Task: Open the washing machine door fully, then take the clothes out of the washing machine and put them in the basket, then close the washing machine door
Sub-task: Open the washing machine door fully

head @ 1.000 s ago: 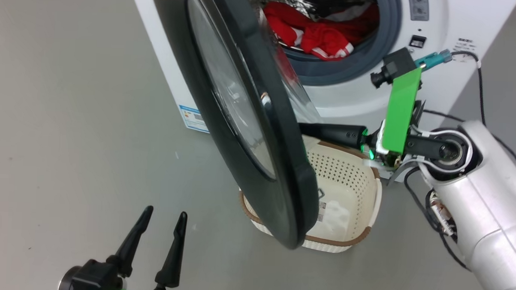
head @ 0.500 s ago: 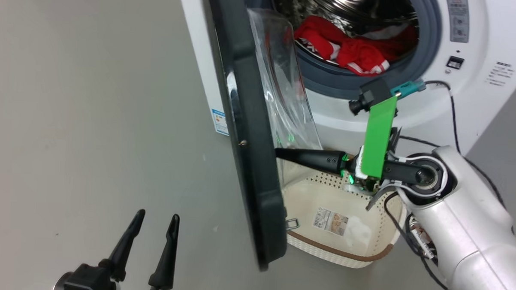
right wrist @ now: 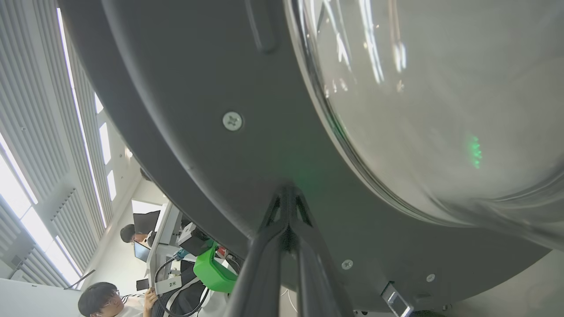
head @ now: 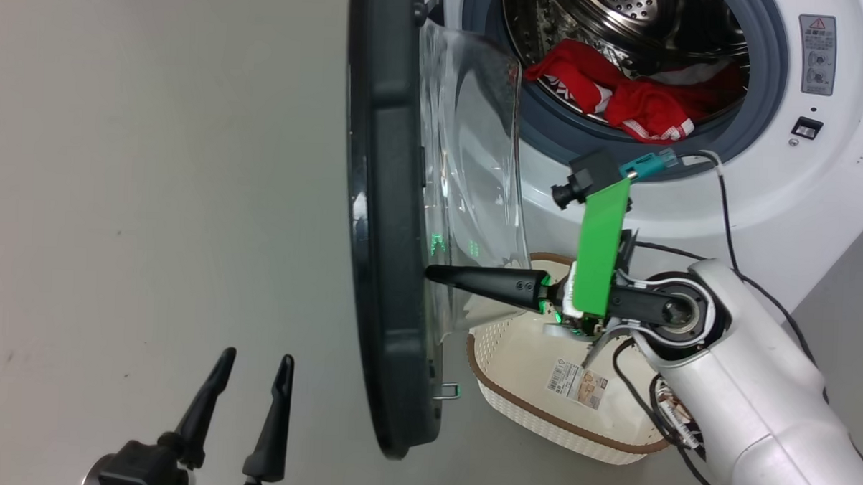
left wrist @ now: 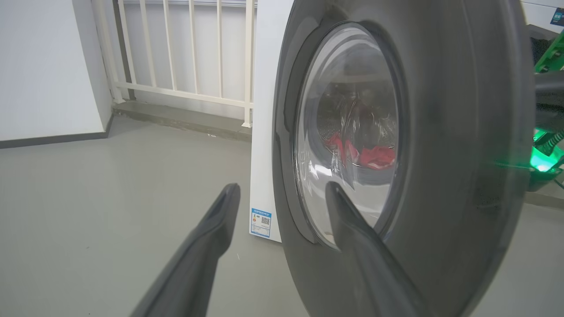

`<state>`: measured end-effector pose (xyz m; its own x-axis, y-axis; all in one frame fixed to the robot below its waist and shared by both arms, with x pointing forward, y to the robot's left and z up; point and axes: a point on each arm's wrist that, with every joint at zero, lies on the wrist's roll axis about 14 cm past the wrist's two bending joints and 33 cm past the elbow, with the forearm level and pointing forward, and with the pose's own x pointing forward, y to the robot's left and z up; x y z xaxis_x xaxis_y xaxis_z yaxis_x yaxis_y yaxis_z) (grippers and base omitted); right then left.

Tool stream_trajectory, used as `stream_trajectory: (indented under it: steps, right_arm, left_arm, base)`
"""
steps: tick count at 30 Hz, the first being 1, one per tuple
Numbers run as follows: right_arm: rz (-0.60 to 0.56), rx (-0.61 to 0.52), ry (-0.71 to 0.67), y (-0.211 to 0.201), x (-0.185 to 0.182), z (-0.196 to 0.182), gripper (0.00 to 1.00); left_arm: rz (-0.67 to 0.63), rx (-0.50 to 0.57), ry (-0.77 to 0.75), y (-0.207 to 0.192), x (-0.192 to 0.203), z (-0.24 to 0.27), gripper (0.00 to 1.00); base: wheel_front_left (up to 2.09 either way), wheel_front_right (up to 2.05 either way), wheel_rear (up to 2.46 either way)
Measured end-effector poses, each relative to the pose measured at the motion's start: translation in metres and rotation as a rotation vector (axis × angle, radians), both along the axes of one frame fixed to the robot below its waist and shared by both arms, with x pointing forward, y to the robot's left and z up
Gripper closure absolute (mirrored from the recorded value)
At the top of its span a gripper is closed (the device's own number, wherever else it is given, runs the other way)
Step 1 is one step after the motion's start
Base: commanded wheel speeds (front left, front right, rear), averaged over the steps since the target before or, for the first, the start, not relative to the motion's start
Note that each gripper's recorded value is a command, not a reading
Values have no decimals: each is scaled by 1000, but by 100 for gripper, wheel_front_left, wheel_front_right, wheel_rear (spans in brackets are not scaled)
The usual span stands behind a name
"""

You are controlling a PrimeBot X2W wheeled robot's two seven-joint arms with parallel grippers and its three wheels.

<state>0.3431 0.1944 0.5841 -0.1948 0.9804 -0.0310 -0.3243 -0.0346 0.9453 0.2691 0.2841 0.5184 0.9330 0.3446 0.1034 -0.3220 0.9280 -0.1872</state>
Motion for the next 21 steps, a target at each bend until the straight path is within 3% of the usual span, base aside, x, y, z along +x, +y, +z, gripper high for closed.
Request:
stream_trajectory:
  steps: [21]
  right_arm:
    - [49, -8, -20, 16, -24, -3, 100]
  left_arm:
    - [52, 4, -12, 12, -12, 4, 0]
  base:
    - [0, 0, 0]
